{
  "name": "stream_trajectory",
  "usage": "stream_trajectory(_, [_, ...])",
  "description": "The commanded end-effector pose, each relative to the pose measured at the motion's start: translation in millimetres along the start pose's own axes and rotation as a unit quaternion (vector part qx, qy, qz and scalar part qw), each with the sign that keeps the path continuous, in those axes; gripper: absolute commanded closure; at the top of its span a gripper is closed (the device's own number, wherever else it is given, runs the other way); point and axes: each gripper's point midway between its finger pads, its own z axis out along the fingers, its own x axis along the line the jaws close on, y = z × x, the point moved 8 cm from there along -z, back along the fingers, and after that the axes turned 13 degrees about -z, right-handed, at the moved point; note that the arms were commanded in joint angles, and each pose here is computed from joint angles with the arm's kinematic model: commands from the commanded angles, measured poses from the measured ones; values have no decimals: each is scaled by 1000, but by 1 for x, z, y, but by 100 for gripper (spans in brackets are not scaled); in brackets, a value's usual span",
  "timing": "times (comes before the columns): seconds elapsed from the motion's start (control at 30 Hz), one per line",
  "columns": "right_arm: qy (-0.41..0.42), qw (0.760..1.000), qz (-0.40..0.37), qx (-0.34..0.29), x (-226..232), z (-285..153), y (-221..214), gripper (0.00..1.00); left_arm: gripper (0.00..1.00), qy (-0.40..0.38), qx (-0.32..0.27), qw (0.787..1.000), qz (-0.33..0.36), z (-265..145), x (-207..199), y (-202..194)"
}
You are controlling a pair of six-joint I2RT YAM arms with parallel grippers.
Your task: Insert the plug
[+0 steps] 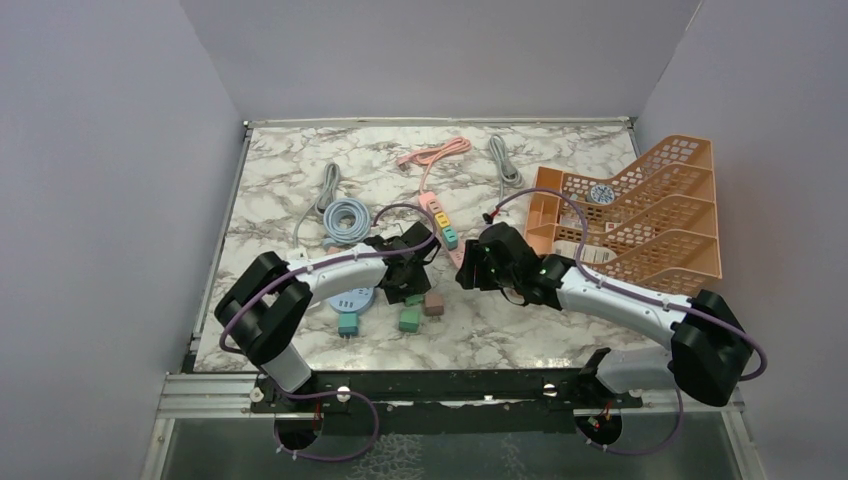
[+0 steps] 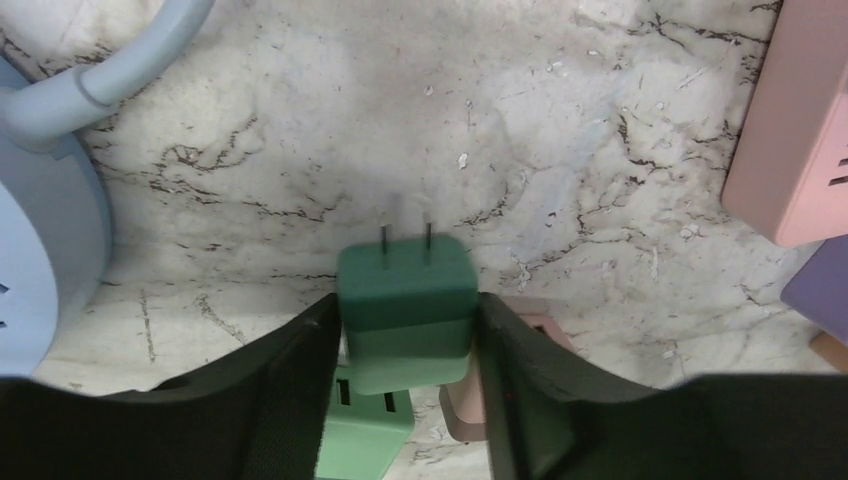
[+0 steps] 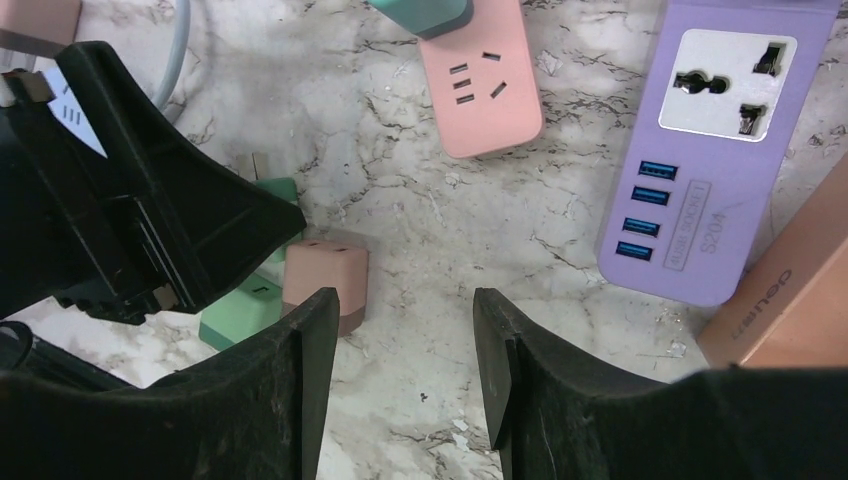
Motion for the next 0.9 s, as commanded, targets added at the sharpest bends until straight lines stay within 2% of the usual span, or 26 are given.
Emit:
stream_trajectory(0.0, [34,999,-14,-24,4,-9,4,48,54,51,-37,998,-3,4,13,-3])
stream_trajectory(0.07, [37,999,-9,-27,4,-10,2,48,63,41,-52,998,9,-1,9,-2])
stream_trajectory(0.13, [42,999,-6,-30,5,-11,2,49,67,28,-60,998,18,-7,4,0])
stream_trajectory(0.3, [67,996,1,-58,7,-17,6,48,68,-30,-80,996,25,-34,-15,11])
stream_trajectory(0.43, [130,986,2,-106,20,-31,20,49,69,-130,-62,989,-14,-74,-38,14])
stream_trajectory(0.6, [211,956,-21,-201,35,-52,45,48,69,-252,-20,965,-75,-128,-67,15])
stream_trajectory(0.87, [218,925,-12,-311,42,-79,85,40,70,-365,42,917,-154,-179,-86,16])
